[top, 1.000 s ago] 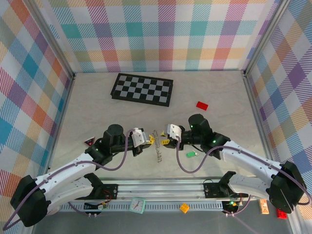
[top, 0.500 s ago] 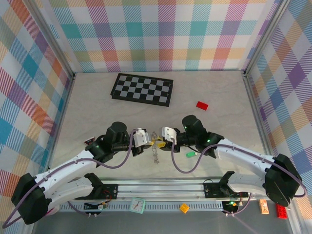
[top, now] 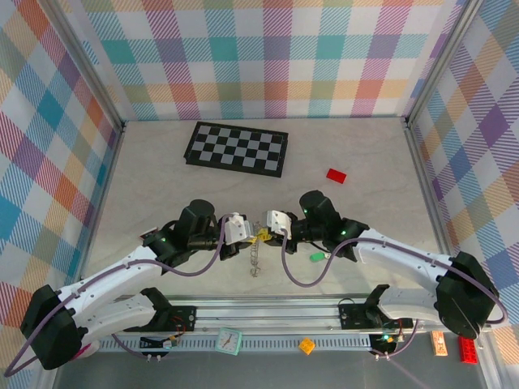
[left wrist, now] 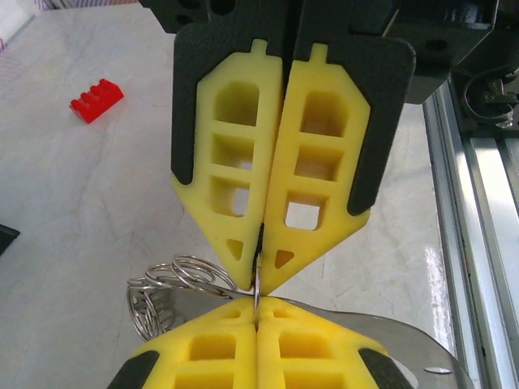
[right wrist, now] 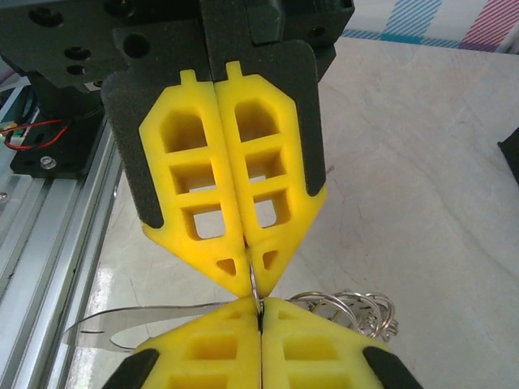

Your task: Put the keys on the keyring

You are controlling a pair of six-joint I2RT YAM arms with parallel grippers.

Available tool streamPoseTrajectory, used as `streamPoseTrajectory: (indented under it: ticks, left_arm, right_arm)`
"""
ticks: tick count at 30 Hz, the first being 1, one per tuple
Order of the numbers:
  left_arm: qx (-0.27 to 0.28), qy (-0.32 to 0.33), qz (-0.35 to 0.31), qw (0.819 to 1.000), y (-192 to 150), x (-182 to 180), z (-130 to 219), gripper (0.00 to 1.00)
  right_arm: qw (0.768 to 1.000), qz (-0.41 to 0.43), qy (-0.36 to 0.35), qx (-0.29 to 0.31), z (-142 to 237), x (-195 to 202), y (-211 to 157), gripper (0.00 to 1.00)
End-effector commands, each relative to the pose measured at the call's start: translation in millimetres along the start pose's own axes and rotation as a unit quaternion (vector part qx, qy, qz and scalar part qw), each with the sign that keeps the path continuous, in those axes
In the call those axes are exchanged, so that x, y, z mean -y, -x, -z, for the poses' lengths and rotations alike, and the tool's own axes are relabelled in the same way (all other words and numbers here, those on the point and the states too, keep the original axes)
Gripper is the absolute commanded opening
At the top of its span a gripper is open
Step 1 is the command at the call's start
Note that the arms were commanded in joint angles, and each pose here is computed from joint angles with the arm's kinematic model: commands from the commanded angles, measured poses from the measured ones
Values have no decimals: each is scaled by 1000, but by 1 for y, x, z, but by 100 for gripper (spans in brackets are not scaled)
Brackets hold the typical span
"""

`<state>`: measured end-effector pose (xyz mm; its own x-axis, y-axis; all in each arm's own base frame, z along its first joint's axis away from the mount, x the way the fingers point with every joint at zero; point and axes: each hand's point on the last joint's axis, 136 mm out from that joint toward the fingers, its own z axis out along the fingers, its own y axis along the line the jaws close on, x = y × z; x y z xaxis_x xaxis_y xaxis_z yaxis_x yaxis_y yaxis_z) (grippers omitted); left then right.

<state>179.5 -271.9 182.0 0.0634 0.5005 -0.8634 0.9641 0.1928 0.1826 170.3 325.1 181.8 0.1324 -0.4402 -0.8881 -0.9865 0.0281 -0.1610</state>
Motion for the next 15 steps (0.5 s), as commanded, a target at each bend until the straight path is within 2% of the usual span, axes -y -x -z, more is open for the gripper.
streamPoseTrajectory:
  ticks: [1, 2, 11, 15]
  left_arm:
    - [24, -17, -15, 999, 21, 3, 2, 0]
    - [26, -16, -14, 999, 22, 3, 2, 0]
    - [47, -4, -5, 999, 24, 1, 1, 13]
    - [48, -5, -4, 999, 23, 2, 1, 12]
  right_arm:
    - [999, 16, 23, 26, 0, -5, 18, 3]
    - [999, 14, 27, 26, -1, -6, 18, 0]
    - [998, -2, 52, 31, -4, -14, 15, 0]
    - [998, -5, 60, 33, -5, -16, 15, 0]
